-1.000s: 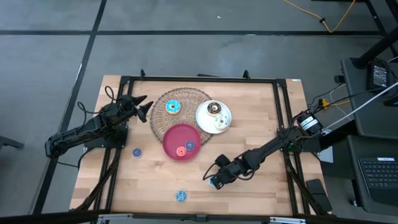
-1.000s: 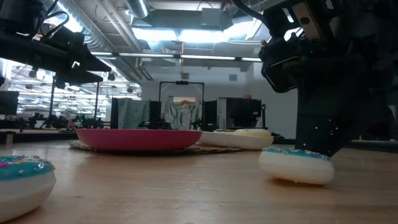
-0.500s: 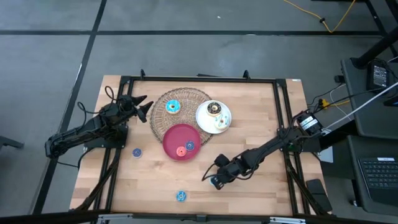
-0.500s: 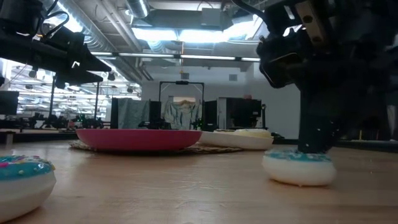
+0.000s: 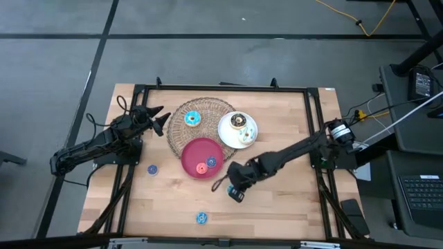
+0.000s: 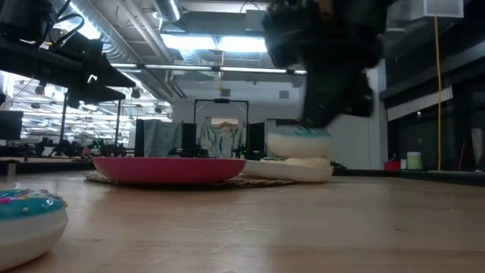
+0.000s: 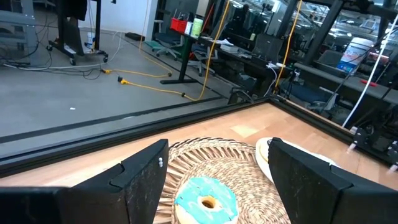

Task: Pick & Place donuts
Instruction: Put the right small light blue donut on the pink plate

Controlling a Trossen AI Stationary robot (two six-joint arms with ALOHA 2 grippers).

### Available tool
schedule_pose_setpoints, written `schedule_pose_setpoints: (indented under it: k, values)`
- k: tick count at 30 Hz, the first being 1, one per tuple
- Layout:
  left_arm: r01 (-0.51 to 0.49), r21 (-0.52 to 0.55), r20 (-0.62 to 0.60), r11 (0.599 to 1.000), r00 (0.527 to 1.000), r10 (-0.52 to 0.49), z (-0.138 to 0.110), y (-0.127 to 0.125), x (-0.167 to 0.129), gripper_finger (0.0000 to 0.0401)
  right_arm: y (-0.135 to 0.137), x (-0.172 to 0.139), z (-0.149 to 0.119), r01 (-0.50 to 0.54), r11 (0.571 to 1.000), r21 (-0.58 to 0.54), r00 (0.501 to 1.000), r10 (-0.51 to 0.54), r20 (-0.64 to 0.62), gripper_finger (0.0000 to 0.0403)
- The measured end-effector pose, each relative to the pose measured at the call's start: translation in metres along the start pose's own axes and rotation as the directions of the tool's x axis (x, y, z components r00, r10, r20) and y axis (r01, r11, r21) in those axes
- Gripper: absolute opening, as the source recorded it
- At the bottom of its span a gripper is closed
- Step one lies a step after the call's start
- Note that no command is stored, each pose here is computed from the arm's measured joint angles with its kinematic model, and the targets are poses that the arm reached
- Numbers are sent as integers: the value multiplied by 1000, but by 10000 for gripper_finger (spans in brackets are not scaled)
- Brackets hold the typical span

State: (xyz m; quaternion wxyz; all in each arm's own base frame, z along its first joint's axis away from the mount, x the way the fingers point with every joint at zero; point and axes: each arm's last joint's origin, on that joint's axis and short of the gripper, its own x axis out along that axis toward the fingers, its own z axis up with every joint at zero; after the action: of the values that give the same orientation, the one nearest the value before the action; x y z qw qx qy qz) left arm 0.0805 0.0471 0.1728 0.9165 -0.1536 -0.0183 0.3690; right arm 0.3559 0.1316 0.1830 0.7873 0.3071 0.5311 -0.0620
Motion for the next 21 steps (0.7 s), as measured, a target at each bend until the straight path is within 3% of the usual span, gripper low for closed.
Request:
schedule_pose_setpoints:
  k: [10, 21]
  values:
    - [0, 0, 0, 1000, 1000, 0, 0, 0, 0, 267, -14, -33, 56, 38, 991, -129, 999, -34, 31, 5]
    - [0, 0, 0, 1000, 1000, 0, 0, 0, 0, 267, -51, -58, 105, 58, 986, -155, 995, -45, 85, 3]
